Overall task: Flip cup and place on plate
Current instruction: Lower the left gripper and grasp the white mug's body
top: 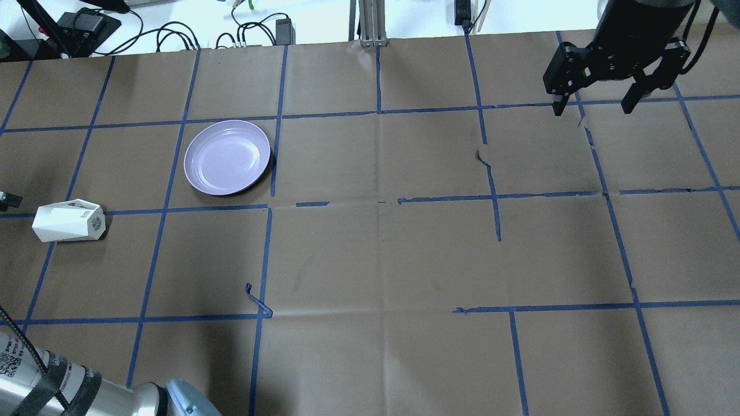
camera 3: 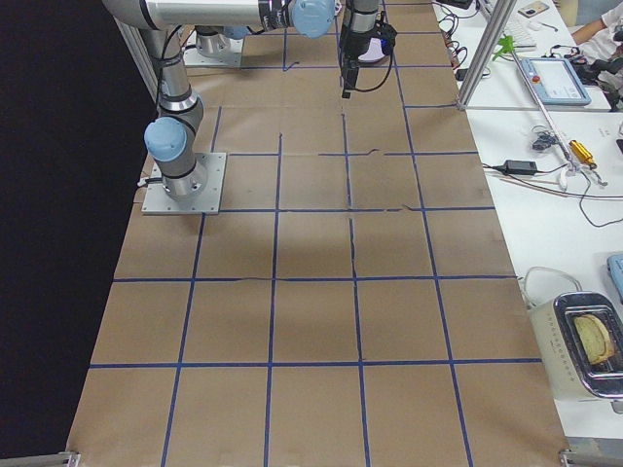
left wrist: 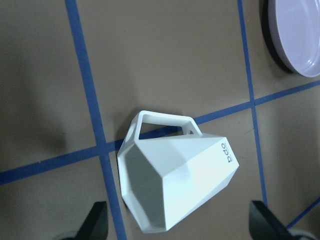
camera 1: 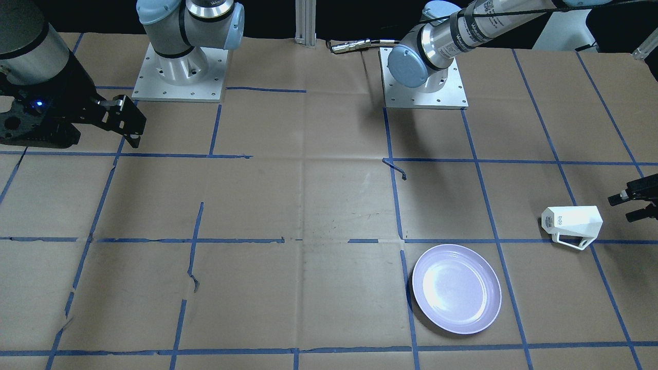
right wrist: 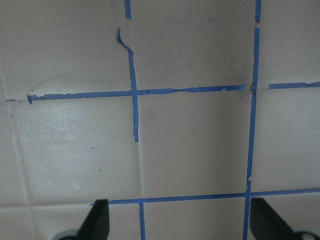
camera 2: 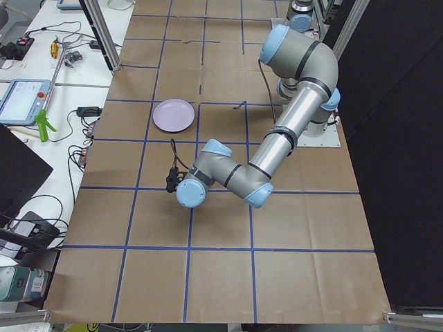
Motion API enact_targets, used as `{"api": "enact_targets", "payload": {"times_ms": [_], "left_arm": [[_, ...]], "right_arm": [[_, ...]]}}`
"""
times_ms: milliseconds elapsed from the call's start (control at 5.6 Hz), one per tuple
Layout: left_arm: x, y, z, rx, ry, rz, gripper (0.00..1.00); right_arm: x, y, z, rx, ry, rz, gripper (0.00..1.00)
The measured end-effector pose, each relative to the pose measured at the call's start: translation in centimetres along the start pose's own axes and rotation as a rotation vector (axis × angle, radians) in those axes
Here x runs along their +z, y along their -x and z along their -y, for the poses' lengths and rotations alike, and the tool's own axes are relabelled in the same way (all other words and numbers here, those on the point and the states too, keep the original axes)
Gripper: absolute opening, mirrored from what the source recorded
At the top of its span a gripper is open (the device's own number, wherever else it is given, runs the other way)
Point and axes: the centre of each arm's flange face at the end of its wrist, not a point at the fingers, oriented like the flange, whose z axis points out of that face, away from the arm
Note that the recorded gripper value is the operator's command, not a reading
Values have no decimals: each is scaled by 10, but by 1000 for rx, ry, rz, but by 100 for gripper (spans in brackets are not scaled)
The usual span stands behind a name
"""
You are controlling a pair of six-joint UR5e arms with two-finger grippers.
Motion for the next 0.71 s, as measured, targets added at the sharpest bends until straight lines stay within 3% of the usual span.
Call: {"api": "enact_targets", "payload": {"times_ms": [179, 357, 536, 714], "left_arm": [[18, 6, -2, -18, -4, -61, 98], [29, 8, -5, -36, 5, -107, 80], [34, 8, -7, -43, 11, -131, 33], [38, 6, -7, -41, 16, -144, 4]], "right_arm": [[0, 0, 0, 0, 0, 0, 100], [0, 0, 0, 0, 0, 0, 100], [0, 0, 0, 0, 0, 0, 100], [0, 0, 0, 0, 0, 0, 100]]}}
